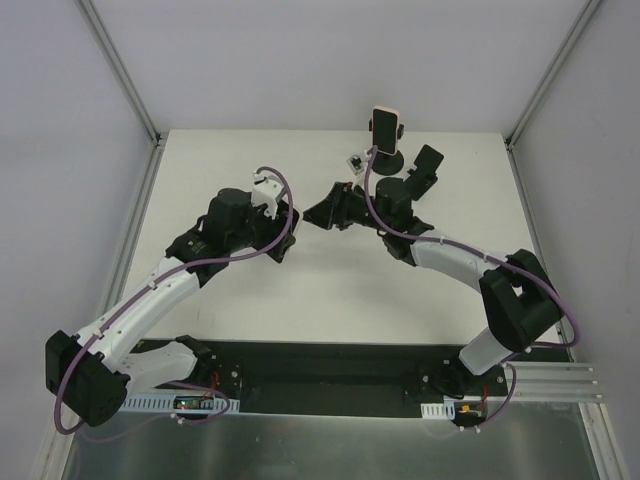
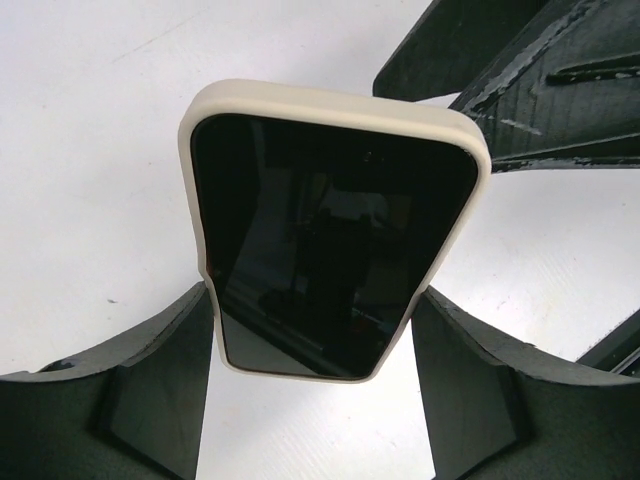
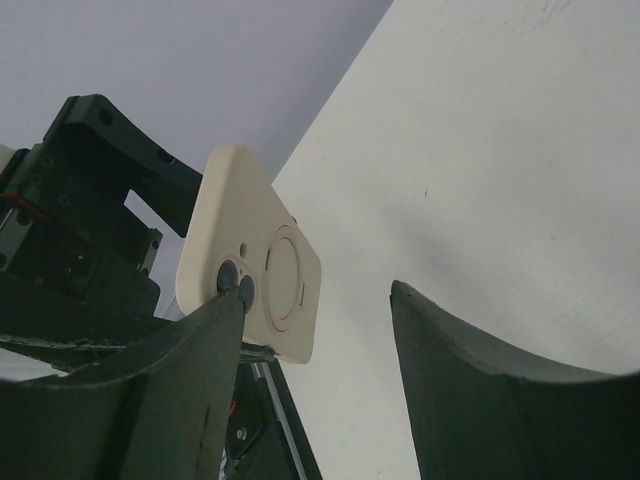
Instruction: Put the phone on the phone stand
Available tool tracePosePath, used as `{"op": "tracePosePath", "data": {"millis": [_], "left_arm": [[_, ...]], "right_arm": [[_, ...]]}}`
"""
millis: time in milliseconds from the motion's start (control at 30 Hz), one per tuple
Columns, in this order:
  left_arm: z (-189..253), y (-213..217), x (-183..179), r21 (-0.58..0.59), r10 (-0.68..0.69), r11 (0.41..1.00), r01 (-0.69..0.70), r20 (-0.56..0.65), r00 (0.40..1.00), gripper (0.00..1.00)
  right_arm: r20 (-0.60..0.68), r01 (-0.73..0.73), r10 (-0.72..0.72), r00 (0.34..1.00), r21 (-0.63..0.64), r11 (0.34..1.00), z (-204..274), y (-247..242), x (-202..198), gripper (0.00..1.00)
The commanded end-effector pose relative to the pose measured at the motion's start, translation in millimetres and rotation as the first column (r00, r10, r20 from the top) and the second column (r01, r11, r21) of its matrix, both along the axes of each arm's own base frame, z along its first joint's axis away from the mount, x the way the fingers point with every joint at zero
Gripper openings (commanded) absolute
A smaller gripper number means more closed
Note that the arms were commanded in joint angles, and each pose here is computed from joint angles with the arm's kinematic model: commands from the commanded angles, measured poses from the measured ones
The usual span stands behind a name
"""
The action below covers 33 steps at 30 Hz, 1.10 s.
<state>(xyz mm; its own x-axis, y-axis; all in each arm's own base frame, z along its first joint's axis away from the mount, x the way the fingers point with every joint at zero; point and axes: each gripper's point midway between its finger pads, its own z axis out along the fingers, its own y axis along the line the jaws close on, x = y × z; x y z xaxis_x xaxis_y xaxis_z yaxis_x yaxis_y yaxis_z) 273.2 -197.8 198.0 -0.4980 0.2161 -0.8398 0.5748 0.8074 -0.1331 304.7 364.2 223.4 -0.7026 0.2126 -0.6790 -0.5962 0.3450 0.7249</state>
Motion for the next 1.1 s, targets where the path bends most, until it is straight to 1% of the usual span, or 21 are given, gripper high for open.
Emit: {"op": "tracePosePath", "data": {"millis": [0, 67, 133, 200, 300, 333, 400, 433, 467, 500, 567, 667, 700, 767, 800, 867, 900, 967, 1000, 1033, 1067], "left_arm": [[31.5, -3.8, 4.3, -0.032, -0.033, 0.999, 0.038, 0.150, 0.988, 0.00], [33.8, -2.0, 2.8, -0.035, -0.028, 0.999, 0.034, 0.156, 0.987, 0.00], [36.0, -0.2, 3.5, -0.039, -0.014, 0.999, 0.021, 0.162, 0.987, 0.00], [34.8, 0.1, 2.6, -0.037, -0.014, 0.999, 0.020, 0.158, 0.987, 0.00], [34.5, -0.6, 0.8, -0.042, -0.021, 0.999, 0.027, 0.153, 0.988, 0.00], [33.8, -0.9, 1.4, -0.040, -0.021, 0.999, 0.027, 0.150, 0.988, 0.00], [34.0, -1.8, 1.2, -0.038, -0.027, 0.999, 0.033, 0.152, 0.988, 0.00], [32.0, -1.0, 1.8, -0.034, -0.024, 0.999, 0.029, 0.148, 0.989, 0.00], [31.8, -1.0, 2.3, -0.034, -0.022, 0.999, 0.027, 0.147, 0.989, 0.00], [32.1, -0.5, 2.7, -0.031, -0.021, 0.999, 0.025, 0.150, 0.989, 0.00], [30.0, 0.2, 3.3, -0.024, -0.018, 0.999, 0.022, 0.145, 0.989, 0.00], [28.9, -0.9, 3.0, -0.024, -0.024, 0.999, 0.027, 0.140, 0.990, 0.00], [29.5, -1.9, 3.0, -0.027, -0.027, 0.999, 0.031, 0.140, 0.990, 0.00], [28.0, -4.3, 1.2, -0.032, -0.041, 0.998, 0.046, 0.132, 0.990, 0.00], [27.4, -4.9, 1.1, -0.032, -0.043, 0.998, 0.048, 0.128, 0.991, 0.00], [24.1, -6.7, 2.1, -0.031, -0.046, 0.998, 0.050, 0.116, 0.992, 0.00], [22.8, -6.9, 2.1, -0.027, -0.048, 0.998, 0.051, 0.113, 0.992, 0.00], [20.8, -7.1, 3.8, -0.023, -0.043, 0.999, 0.046, 0.108, 0.993, 0.00], [21.1, -6.7, 4.0, -0.024, -0.041, 0.999, 0.044, 0.107, 0.993, 0.00], [21.4, -7.5, 3.8, -0.025, -0.044, 0.999, 0.047, 0.107, 0.993, 0.00], [22.1, -7.2, 4.3, -0.030, -0.037, 0.999, 0.040, 0.104, 0.994, 0.00]], "right_arm": [[0.114, -0.042, 0.033, 0.993, 0.082, 0.996, 39.5, 17.6, -7.5, 0.63], [0.127, -0.034, 0.023, 0.992, 0.090, 0.995, 42.7, 16.4, -9.3, 0.65], [0.138, 0.039, -0.053, 0.989, 0.098, 0.994, 40.1, 4.7, -8.2, 0.71], [0.190, 0.101, -0.119, 0.975, 0.104, 0.989, 45.0, -4.5, -5.8, 0.74], [0.259, 0.065, -0.088, 0.962, 0.095, 0.993, 60.4, -1.2, -20.5, 0.77], [0.274, 0.046, -0.065, 0.959, 0.076, 0.996, 60.0, 5.0, -25.8, 0.78], [0.260, 0.029, -0.038, 0.965, 0.039, 0.999, 54.9, 14.3, -26.2, 0.78], [0.253, 0.023, -0.032, 0.967, 0.040, 0.999, 54.1, 17.3, -27.4, 0.77], [0.242, 0.037, -0.045, 0.969, 0.038, 0.999, 48.1, 15.9, -26.2, 0.77], [0.242, 0.084, -0.092, 0.966, 0.043, 0.996, 45.4, 11.7, -20.6, 0.77], [0.254, 0.113, -0.122, 0.959, 0.050, 0.992, 45.2, 6.4, -18.2, 0.76], [0.261, 0.110, -0.120, 0.958, 0.053, 0.993, 48.5, 6.1, -19.8, 0.76], [0.246, 0.092, -0.102, 0.964, 0.052, 0.994, 46.3, 10.8, -19.0, 0.74], [0.210, 0.058, -0.070, 0.975, 0.062, 0.996, 44.6, 19.5, -20.4, 0.67], [0.191, 0.053, -0.062, 0.980, 0.056, 0.997, 36.5, 25.1, -17.8, 0.62], [0.184, 0.043, -0.058, 0.981, 0.086, 0.995, 43.7, 36.4, -20.1, 0.55], [0.166, 0.040, -0.053, 0.985, 0.083, 0.996, 39.1, 42.6, -19.1, 0.47], [0.167, -0.002, -0.014, 0.986, 0.092, 0.996, 44.8, 54.9, -25.8, 0.37], [0.166, -0.003, -0.012, 0.986, 0.091, 0.996, 44.1, 56.1, -25.8, 0.19], [0.162, 0.012, -0.025, 0.986, 0.077, 0.997, 37.9, 52.1, -23.2, 0.06], [0.174, 0.035, -0.046, 0.984, 0.068, 0.997, 36.5, 46.8, -19.7, 0.01]]}}
